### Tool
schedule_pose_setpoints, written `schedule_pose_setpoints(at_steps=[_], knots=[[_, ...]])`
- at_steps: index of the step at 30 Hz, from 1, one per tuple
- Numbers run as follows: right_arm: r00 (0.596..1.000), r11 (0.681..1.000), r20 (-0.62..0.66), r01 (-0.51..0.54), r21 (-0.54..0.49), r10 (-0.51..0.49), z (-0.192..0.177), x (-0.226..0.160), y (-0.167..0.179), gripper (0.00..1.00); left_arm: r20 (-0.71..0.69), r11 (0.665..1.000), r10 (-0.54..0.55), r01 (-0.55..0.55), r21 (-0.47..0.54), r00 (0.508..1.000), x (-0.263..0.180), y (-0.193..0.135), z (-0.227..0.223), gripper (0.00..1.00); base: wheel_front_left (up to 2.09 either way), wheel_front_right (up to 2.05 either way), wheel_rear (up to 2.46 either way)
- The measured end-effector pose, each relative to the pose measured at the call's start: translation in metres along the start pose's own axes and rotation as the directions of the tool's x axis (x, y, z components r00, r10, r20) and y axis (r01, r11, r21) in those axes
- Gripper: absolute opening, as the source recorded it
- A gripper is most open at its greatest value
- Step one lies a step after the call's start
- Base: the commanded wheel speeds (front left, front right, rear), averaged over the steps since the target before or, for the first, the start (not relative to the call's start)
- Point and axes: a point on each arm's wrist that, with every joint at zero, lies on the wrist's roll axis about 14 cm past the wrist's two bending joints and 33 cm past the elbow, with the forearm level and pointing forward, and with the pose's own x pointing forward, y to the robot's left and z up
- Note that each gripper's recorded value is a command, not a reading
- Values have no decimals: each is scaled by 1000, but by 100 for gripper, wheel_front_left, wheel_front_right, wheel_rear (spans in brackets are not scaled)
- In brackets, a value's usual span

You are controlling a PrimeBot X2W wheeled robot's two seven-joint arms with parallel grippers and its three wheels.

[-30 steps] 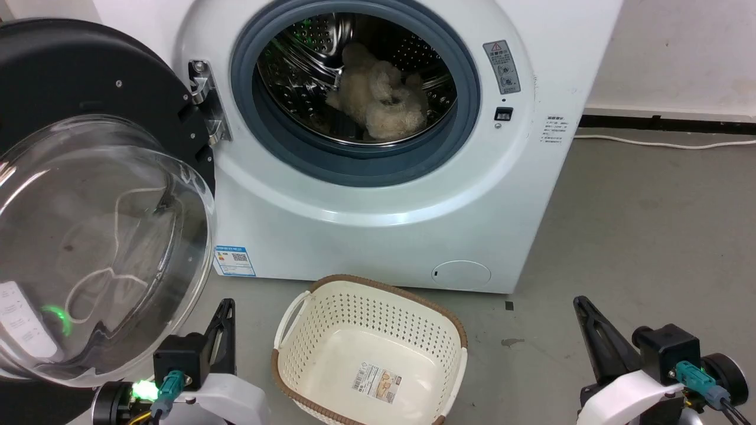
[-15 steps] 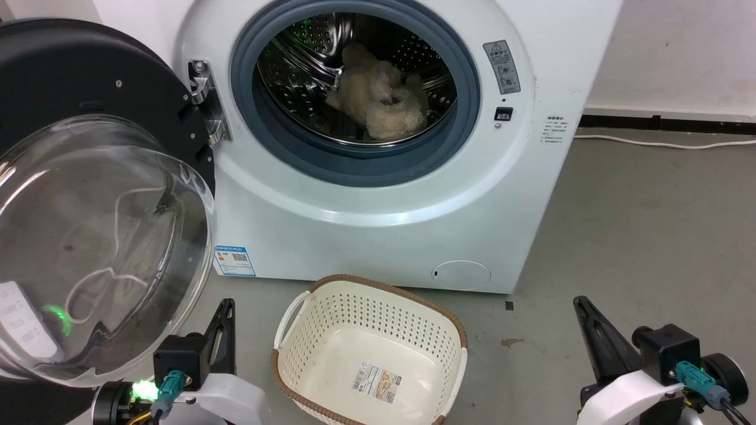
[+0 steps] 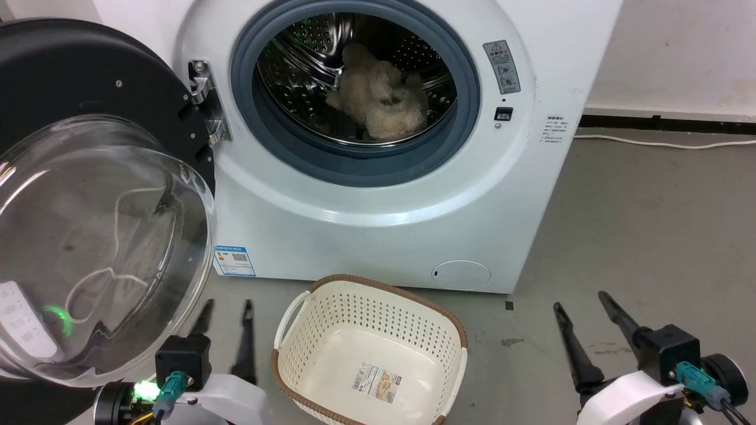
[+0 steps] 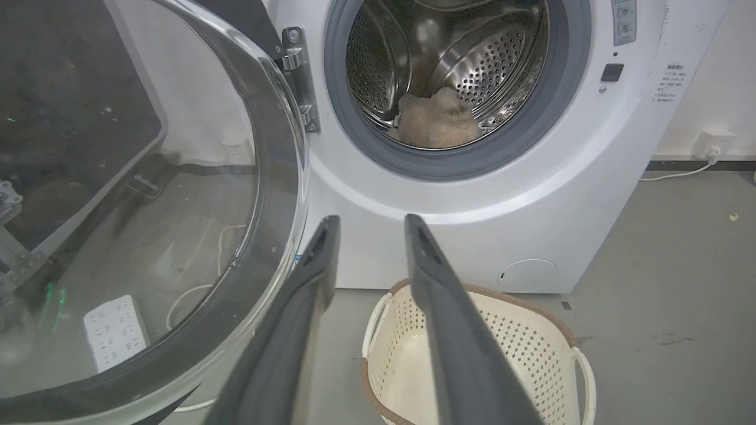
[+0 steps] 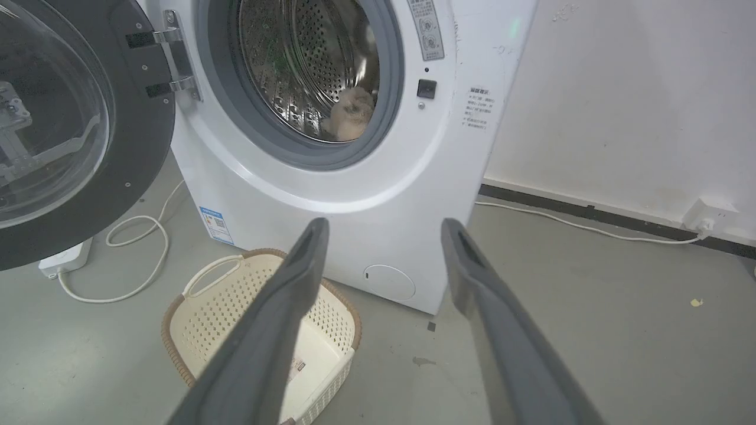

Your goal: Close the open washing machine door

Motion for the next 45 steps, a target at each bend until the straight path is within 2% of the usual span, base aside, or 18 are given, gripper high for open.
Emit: schedule_pose_setpoints(at_steps=[10, 19, 28, 36, 45], knots=[[1000, 1000, 15, 2, 7, -2, 2, 2, -1, 100, 17, 1000, 6, -6, -10, 1000, -3, 2, 2, 100, 0, 0, 0], [999, 999, 31, -39, 7, 39, 3, 8, 12, 100, 29, 999, 42, -41, -22, 999, -11, 13, 2, 100, 0, 0, 0], [993, 994, 44, -112, 9, 111, 4, 17, 36, 100, 43, 994, 105, -104, -34, 994, -25, 33, 3, 100, 0, 0, 0], [975, 975, 41, -220, 17, 219, -1, 28, 71, 100, 60, 981, 187, -183, -56, 981, -39, 53, 4, 100, 0, 0, 0], [955, 956, 46, -294, 18, 293, -3, 33, 96, 100, 78, 968, 246, -241, -65, 966, -53, 68, 6, 100, 0, 0, 0]])
